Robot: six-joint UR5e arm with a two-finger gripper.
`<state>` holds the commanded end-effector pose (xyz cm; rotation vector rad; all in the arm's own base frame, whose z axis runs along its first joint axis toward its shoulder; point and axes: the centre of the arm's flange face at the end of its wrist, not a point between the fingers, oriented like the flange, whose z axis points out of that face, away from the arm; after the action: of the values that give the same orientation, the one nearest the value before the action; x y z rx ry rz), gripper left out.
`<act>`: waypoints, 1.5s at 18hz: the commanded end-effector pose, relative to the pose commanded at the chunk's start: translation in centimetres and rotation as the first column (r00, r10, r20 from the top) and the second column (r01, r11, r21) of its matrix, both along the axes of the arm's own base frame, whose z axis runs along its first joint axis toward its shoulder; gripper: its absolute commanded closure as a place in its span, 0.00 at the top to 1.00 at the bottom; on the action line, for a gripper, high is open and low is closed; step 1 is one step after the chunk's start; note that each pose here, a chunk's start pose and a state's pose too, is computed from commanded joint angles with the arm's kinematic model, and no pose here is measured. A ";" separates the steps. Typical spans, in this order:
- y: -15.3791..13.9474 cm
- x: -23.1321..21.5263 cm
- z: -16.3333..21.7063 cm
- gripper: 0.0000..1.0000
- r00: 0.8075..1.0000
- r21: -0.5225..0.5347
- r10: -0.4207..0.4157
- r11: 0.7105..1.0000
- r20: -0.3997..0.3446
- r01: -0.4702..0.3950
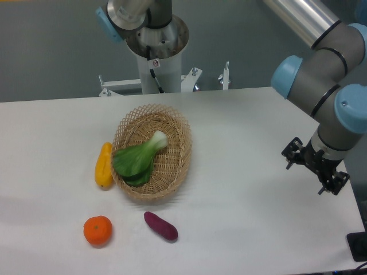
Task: Pick up the green vegetable from the basket
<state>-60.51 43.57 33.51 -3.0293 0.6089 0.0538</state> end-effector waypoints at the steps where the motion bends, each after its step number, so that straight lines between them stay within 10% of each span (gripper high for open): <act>1: 0.0 0.0 0.0 1.00 1.000 0.001 -0.001 1.000 -0.003 0.002; 17: 0.0 1.0 -0.2 1.00 0.995 0.015 0.100 0.995 0.006 -0.100; 27: 1.8 11.7 -0.4 1.00 0.998 -0.020 0.007 1.000 0.066 -0.005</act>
<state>-48.77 45.39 33.14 -3.0379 0.5985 -0.0525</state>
